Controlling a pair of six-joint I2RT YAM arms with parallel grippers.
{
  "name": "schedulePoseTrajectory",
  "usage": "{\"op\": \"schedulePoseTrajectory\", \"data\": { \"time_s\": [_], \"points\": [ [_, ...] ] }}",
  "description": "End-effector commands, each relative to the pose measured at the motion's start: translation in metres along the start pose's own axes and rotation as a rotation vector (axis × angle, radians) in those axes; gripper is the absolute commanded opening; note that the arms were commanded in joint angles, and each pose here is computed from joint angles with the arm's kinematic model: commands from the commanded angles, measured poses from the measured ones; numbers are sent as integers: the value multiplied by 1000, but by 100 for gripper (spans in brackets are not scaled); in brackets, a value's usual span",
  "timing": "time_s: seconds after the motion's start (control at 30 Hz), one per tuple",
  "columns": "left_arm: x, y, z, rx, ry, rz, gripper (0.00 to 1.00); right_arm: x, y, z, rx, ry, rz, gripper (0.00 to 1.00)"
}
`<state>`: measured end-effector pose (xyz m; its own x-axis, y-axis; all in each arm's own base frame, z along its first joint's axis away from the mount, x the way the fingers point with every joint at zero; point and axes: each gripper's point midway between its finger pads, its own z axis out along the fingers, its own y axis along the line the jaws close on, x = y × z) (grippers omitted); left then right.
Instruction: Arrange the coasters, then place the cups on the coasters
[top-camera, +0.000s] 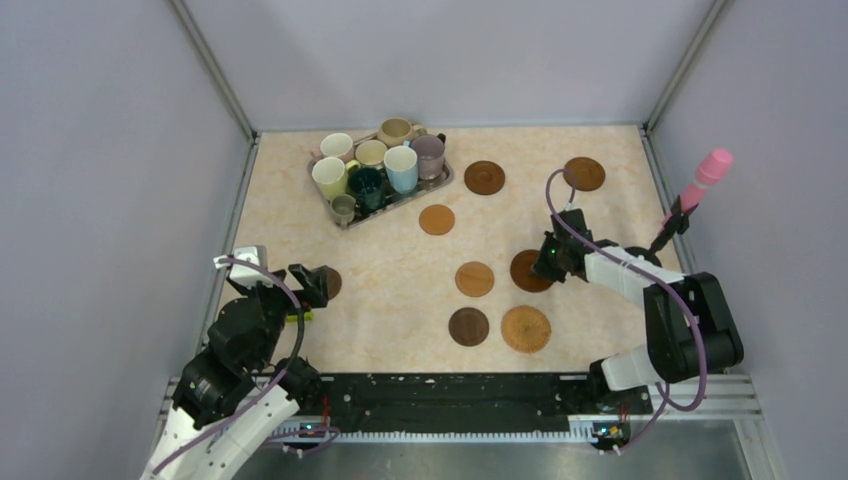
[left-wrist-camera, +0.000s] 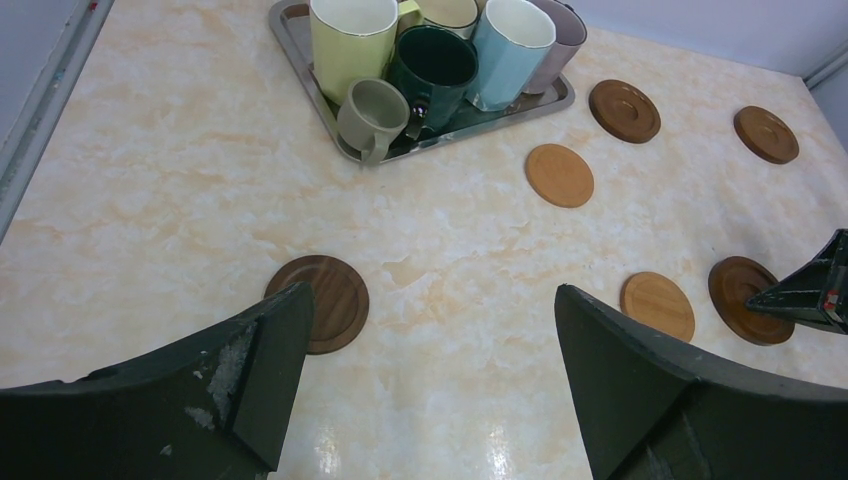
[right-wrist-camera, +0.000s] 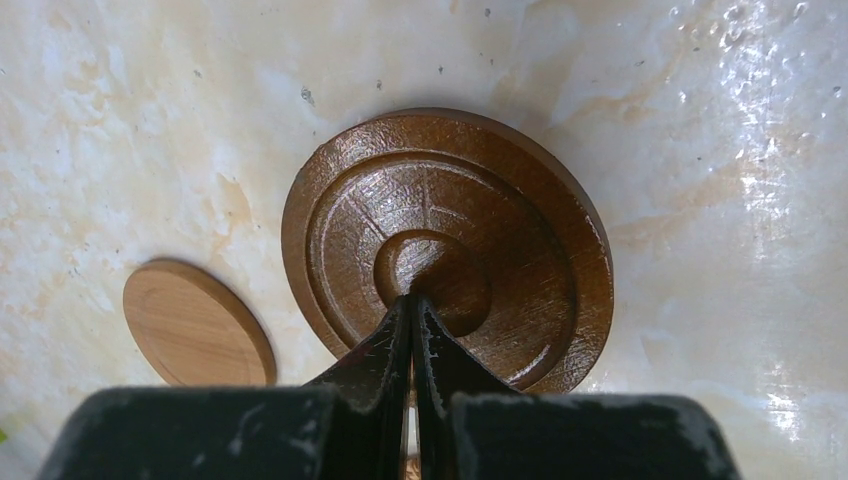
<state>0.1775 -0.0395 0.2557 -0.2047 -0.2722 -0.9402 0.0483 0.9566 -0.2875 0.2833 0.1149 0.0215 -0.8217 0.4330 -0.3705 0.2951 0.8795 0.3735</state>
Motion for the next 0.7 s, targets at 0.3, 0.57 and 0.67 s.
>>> {"op": "schedulePoseTrajectory", "data": {
  "time_s": [0.3,0.57,0.67],
  "points": [
    [-8,-4,0,20,-35,-17,95,49,-5,-2,52,107,-21,0],
    [-8,-6,1,24,-32,-14,95,57,-17,-7,75,104,-7,0],
    [-7,-6,2,26,-27,-11,95,58,-17,-11,60,93,-4,0]
  ]
}}
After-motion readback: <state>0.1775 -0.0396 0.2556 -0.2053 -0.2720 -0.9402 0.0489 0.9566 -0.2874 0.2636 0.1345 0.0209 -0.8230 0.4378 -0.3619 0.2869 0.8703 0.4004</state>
